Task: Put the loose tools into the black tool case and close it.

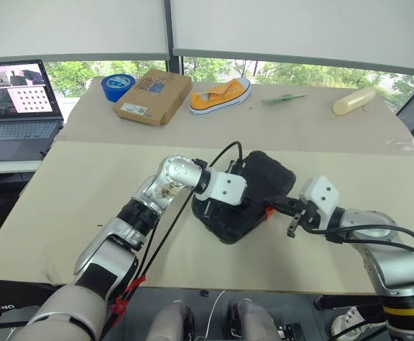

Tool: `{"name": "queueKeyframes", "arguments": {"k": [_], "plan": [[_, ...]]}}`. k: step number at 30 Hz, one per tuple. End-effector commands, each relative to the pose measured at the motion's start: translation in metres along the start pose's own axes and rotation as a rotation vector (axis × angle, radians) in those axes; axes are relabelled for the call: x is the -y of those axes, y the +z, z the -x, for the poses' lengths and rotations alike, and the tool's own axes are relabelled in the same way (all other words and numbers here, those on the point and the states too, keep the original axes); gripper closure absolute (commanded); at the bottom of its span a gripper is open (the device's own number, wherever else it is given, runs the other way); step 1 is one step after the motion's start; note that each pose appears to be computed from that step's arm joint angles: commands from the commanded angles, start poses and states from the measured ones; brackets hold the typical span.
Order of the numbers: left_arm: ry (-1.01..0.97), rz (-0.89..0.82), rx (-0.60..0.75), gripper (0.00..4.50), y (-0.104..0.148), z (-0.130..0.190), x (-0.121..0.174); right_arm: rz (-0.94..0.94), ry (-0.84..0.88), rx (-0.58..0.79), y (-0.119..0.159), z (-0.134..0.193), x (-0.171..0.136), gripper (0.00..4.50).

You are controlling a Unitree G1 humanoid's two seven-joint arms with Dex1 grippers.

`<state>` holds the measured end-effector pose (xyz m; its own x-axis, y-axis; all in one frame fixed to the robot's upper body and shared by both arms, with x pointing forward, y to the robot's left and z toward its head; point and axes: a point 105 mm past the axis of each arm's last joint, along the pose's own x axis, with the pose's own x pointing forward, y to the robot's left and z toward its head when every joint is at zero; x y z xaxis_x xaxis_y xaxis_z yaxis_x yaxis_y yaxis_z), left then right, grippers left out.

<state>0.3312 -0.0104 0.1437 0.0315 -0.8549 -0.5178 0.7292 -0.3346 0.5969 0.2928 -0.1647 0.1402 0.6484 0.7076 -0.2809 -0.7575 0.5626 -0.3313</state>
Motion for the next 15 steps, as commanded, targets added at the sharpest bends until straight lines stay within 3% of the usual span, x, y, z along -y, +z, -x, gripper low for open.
{"name": "queueKeyframes", "arguments": {"k": [1, 3, 8, 14, 15], "plan": [[0.031, 0.245, -0.046, 4.24, -0.031, 0.023, 0.013, -0.029, 0.015, 0.029, 0.016, 0.028, 0.016, 4.21], [0.107, 0.383, -0.006, 3.84, -0.033, 0.058, 0.013, -0.052, 0.115, 0.016, 0.021, 0.049, 0.014, 3.76], [0.168, 0.634, 0.065, 2.11, -0.022, 0.14, 0.044, -0.14, 0.239, -0.091, 0.02, 0.092, 0.022, 2.1], [0.244, 0.828, 0.085, 0.0, -0.002, 0.182, 0.076, -0.176, 0.232, -0.109, 0.019, 0.114, 0.041, 0.01], [0.266, 0.845, 0.081, 0.0, 0.0, 0.185, 0.08, -0.177, 0.232, -0.094, 0.021, 0.114, 0.042, 0.01]]}}
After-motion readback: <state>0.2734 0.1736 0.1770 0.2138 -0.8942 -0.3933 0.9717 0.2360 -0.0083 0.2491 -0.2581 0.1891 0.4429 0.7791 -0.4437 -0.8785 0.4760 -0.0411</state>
